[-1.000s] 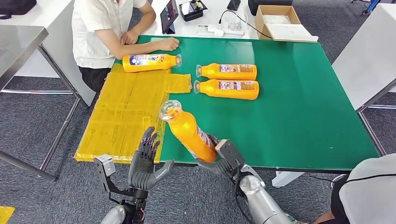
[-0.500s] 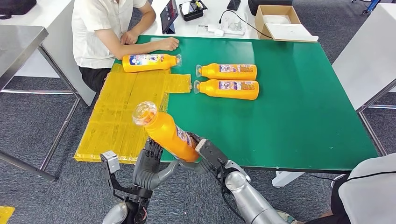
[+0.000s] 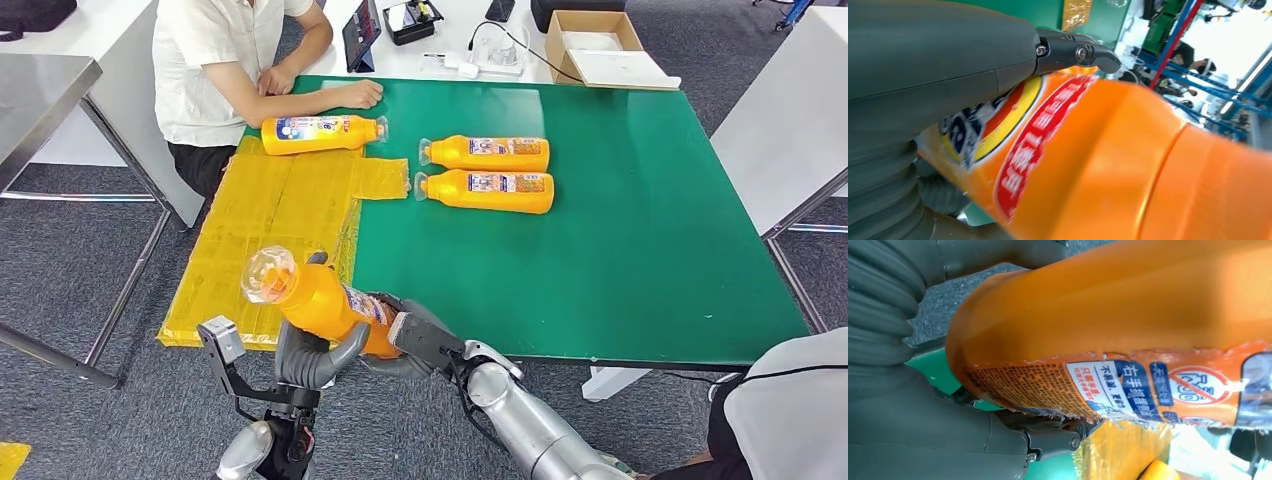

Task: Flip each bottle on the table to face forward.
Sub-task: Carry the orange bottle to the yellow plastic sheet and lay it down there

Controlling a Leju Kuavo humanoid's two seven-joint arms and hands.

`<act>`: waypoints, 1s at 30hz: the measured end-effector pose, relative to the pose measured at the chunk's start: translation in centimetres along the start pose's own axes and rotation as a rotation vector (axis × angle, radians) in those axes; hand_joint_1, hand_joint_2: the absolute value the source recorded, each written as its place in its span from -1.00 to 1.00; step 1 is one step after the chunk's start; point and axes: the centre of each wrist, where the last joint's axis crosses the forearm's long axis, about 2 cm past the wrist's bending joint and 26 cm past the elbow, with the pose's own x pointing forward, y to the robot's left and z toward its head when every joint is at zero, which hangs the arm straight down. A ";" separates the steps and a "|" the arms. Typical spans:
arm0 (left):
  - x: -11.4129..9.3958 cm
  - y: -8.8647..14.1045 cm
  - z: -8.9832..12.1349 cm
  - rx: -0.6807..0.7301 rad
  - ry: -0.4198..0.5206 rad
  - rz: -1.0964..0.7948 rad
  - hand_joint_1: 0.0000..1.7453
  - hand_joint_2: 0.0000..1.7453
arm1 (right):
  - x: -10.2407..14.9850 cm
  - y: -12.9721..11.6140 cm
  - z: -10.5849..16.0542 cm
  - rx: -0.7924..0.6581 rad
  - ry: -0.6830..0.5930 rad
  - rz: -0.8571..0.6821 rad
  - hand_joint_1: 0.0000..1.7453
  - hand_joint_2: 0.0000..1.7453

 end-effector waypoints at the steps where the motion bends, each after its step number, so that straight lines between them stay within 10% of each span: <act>1: 0.1 0.0 -0.1 -0.002 -0.009 0.004 -1.00 1.00 | 0.0 -0.1 -0.1 0.017 -0.004 0.006 1.00 1.00; 7: 0.2 0.3 -0.4 -0.012 -0.048 0.005 -0.97 1.00 | 0.3 -0.7 -0.5 0.076 -0.013 0.025 1.00 1.00; 12: 0.2 0.4 -0.4 -0.047 -0.074 0.043 1.00 1.00 | 0.4 -1.1 -0.6 0.103 -0.023 0.000 1.00 1.00; 23: 0.3 0.6 -0.5 -0.081 -0.074 0.108 1.00 1.00 | 0.2 -1.4 -0.3 0.118 -0.036 -0.023 1.00 1.00; 27: 0.3 0.7 -0.5 -0.088 -0.077 0.113 1.00 1.00 | 0.1 -1.4 -0.2 0.120 -0.046 -0.043 -0.82 1.00; 30: 0.4 0.7 -0.5 -0.110 -0.082 0.125 1.00 1.00 | 0.1 -1.3 -0.2 0.127 -0.057 -0.063 -1.00 1.00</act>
